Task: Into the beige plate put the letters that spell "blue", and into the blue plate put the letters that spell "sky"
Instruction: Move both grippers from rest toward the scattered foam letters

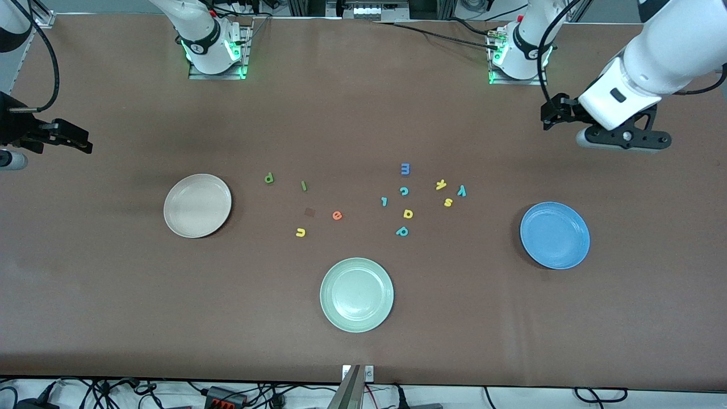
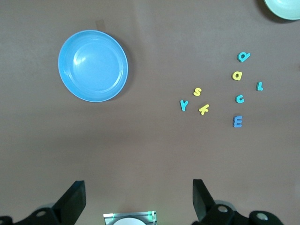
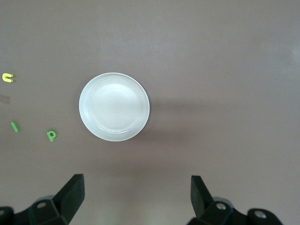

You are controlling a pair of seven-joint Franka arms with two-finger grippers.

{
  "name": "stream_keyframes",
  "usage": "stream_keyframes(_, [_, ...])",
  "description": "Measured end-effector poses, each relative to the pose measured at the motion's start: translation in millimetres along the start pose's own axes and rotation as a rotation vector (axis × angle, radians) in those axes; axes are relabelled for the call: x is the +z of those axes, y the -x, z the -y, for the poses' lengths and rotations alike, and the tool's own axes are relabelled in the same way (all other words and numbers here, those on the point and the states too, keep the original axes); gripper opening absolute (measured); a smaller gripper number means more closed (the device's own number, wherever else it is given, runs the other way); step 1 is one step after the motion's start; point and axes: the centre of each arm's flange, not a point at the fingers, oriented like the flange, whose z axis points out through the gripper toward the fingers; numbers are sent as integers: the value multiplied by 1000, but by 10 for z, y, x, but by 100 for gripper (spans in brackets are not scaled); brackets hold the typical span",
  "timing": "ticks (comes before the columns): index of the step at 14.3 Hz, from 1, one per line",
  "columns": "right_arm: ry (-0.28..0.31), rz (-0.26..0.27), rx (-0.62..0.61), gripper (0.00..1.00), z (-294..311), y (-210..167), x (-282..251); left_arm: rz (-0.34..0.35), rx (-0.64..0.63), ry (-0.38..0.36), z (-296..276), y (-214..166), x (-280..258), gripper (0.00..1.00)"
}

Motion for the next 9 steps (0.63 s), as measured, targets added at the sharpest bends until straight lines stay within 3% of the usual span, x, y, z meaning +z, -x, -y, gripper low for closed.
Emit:
stream_keyframes(7, [4, 76, -62, 100, 369, -276, 490, 93, 19, 2, -113, -423, 550, 100])
stream_keyframes(9, [-14, 125, -94, 100, 606, -380, 769, 79, 28, 11, -191, -643, 819, 100])
